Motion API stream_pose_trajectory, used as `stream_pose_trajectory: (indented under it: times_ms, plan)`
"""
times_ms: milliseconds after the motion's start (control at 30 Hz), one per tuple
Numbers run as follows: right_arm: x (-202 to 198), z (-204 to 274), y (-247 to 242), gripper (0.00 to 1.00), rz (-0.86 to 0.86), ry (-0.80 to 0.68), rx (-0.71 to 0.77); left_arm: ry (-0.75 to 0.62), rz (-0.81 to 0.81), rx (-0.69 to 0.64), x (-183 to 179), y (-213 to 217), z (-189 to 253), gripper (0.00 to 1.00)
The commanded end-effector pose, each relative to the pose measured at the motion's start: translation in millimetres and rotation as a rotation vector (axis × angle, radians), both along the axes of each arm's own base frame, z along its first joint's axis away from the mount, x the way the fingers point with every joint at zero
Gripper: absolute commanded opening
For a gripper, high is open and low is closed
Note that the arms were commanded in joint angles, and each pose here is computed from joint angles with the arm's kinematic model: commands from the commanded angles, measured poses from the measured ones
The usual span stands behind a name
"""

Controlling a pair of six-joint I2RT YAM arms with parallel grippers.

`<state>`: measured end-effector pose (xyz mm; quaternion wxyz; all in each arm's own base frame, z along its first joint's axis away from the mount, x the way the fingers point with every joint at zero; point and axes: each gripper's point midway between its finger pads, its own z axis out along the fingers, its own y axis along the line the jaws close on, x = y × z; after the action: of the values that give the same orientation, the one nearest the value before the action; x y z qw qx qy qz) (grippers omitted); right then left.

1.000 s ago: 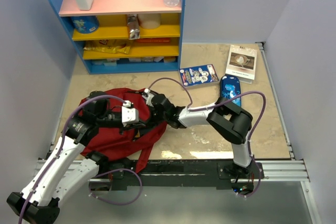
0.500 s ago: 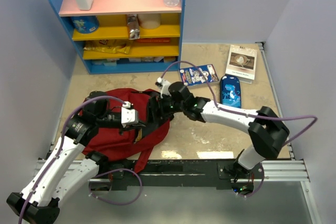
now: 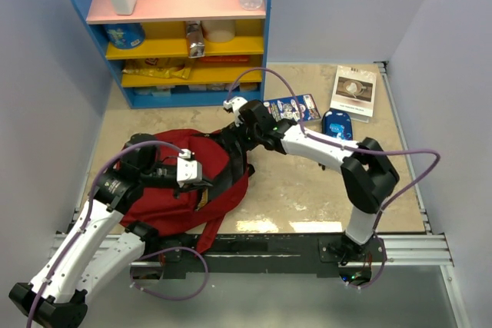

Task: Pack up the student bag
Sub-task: Place the book in the student bag, then adjust the student bag at the center of the board.

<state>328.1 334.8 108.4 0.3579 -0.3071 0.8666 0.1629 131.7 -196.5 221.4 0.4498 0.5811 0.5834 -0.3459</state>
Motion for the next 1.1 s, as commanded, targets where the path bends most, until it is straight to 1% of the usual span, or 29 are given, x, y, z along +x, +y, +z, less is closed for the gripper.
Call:
stream_pose_trajectory:
  times_ms: [0,133,167,200,233,267,333,400,433,467,500,533,567,633,667,700,767,800,867,900,967,1000,1033,1067]
  plan:
    - [34.9,-0.7,10.4,0.99,0.091,-0.104,-0.072,-0.086,-0.06,-0.065,-5.0,-5.7,33.3,0.0]
    - [46.0,-10.5,36.4,0.99,0.19,-0.08,0.021,-0.086,-0.061,-0.064,-6.2,-5.0,33.7,0.0]
    - [53.1,-4.2,44.5,0.99,0.205,-0.103,0.041,-0.082,-0.063,-0.064,-6.9,-5.1,33.1,0.0]
    - [56.1,-15.8,47.3,0.99,0.213,-0.09,0.03,-0.08,-0.065,-0.067,-7.3,-5.4,33.5,0.0]
    - [63.1,-17.0,48.0,0.99,0.207,-0.093,0.036,-0.084,-0.065,-0.069,-7.4,-5.4,34.9,0.0]
    - [69.3,-9.4,56.3,0.99,0.218,-0.105,0.064,-0.084,-0.066,-0.07,-7.7,-5.5,35.6,0.0]
    - [76.4,-17.5,63.5,0.99,0.228,-0.088,0.078,-0.084,-0.066,-0.07,-7.7,-5.5,35.6,0.0]
    - [82.9,-7.6,77.0,0.95,0.244,-0.093,0.135,-0.083,-0.069,-0.072,-8.5,-5.7,35.3,0.0]
    - [85.2,-14.1,80.7,0.87,0.245,-0.081,0.144,-0.083,-0.071,-0.073,-8.6,-5.8,35.0,0.0]
    - [92.6,-7.7,84.5,0.79,0.214,-0.083,0.17,-0.083,-0.069,-0.073,-8.6,-5.7,35.2,0.0]
    - [101.2,-8.2,81.1,0.66,0.17,-0.086,0.166,-0.082,-0.068,-0.072,-8.4,-5.6,34.5,0.0]
    - [109.5,-11.7,76.4,0.07,0.103,-0.072,0.167,-0.081,-0.066,-0.069,-8.0,-5.3,34.1,0.0]
    - [115.2,-12.7,69.7,0.0,0.024,-0.051,0.178,-0.088,-0.065,-0.064,-7.5,-4.8,33.1,0.0]
    - [131.6,-8.2,44.6,0.0,-0.106,-0.087,0.175,-0.09,-0.062,-0.057,-7.5,-3.8,31.1,0.0]
    - [131.7,1.4,31.7,0.0,-0.172,-0.112,0.215,-0.096,-0.058,-0.048,-6.3,-2.9,29.3,0.0]
    - [143.8,7.9,11.4,0.0,-0.274,-0.161,0.208,-0.1,-0.055,-0.044,-5.4,-2.4,28.7,0.0]
    - [143.7,22.2,-11.6,0.0,-0.361,-0.193,0.242,-0.121,-0.017,-0.021,2.7,0.4,25.7,0.0]
    - [149.6,23.0,-30.2,0.0,-0.435,-0.209,0.23,-0.138,0.002,-0.015,7.7,1.5,26.9,0.0]
    - [146.1,19.4,-49.3,0.0,-0.512,-0.193,0.232,-0.18,0.049,0.011,18.4,6.1,27.8,0.0]
    - [145.8,26.4,-61.3,0.0,-0.568,-0.205,0.228,-0.187,0.056,0.021,20.1,7.4,26.7,0.0]
    - [136.2,19.2,-59.7,0.0,-0.548,-0.174,0.257,-0.213,0.073,0.048,24.8,11.3,23.4,0.0]
    - [133.0,23.4,-56.5,0.06,-0.528,-0.178,0.273,-0.216,0.078,0.054,24.9,12.4,22.1,0.0]
    - [126.7,18.0,-49.4,0.2,-0.49,-0.139,0.292,-0.21,0.087,0.065,26.3,13.9,17.3,0.0]
    - [122.0,11.8,-48.2,0.26,-0.486,-0.113,0.296,-0.211,0.102,0.079,28.5,16.1,13.8,0.0]
